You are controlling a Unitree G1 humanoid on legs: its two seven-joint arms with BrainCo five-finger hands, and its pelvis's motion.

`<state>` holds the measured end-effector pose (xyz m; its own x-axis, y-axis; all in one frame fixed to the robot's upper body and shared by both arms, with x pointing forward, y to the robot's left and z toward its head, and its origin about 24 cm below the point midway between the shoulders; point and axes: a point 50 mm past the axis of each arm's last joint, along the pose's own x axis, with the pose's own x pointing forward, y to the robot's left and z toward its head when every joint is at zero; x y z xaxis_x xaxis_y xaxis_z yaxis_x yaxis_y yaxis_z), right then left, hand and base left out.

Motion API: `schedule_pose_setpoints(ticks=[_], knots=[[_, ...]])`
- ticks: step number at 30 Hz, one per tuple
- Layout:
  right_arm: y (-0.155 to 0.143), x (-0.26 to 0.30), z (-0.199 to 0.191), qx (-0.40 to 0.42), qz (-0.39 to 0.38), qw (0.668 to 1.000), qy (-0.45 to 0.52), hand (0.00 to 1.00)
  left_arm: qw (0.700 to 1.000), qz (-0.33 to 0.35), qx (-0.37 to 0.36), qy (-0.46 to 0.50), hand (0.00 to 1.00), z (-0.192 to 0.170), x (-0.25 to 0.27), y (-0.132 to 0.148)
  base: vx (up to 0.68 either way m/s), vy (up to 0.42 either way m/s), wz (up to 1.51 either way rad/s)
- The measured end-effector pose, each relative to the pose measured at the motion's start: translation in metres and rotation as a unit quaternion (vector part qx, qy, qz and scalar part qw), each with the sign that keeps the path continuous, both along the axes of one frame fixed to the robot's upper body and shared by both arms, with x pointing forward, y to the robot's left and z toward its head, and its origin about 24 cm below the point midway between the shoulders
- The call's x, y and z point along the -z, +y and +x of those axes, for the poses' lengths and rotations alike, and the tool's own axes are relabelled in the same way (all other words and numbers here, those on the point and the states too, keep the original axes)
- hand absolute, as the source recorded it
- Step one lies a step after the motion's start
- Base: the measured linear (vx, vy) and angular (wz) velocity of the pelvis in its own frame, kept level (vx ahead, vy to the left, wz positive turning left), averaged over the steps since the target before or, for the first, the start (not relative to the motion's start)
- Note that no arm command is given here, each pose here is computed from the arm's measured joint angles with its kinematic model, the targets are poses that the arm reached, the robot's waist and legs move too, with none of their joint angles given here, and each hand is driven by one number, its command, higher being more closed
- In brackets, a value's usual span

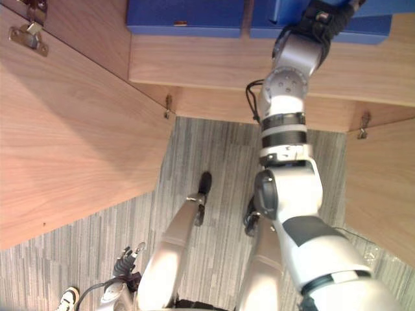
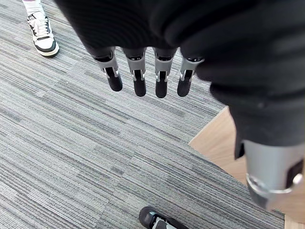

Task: Walk over to the cabinet, pick up the folder, carry it to the office cabinet, place the folder inside the office cabinet, then close the office cabinet door

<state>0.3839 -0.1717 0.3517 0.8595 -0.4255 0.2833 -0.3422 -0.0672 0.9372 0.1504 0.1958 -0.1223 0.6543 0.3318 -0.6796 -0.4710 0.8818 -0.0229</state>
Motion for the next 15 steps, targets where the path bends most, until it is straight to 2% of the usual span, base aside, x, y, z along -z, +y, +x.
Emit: schedule_pose_setpoints(ticks=[5,10,15], knots=[[-0.006,-0.004,0.002,0.002,-0.030,0.999,0.010,1.00,1.000,-0.003,-0.001,0.002,0.00,0.000,0.000,-0.001,0.01,0.006,0.03],[-0.006,-0.025,0.008,0.013,-0.136,0.990,0.048,1.00,1.000,-0.004,-0.002,0.002,0.00,0.001,0.000,-0.001,0.01,-0.001,0.12],[-0.003,-0.029,0.013,0.046,-0.250,0.963,0.090,1.00,1.000,-0.004,-0.003,-0.001,0.00,0.002,-0.001,-0.001,0.00,-0.010,0.09]])
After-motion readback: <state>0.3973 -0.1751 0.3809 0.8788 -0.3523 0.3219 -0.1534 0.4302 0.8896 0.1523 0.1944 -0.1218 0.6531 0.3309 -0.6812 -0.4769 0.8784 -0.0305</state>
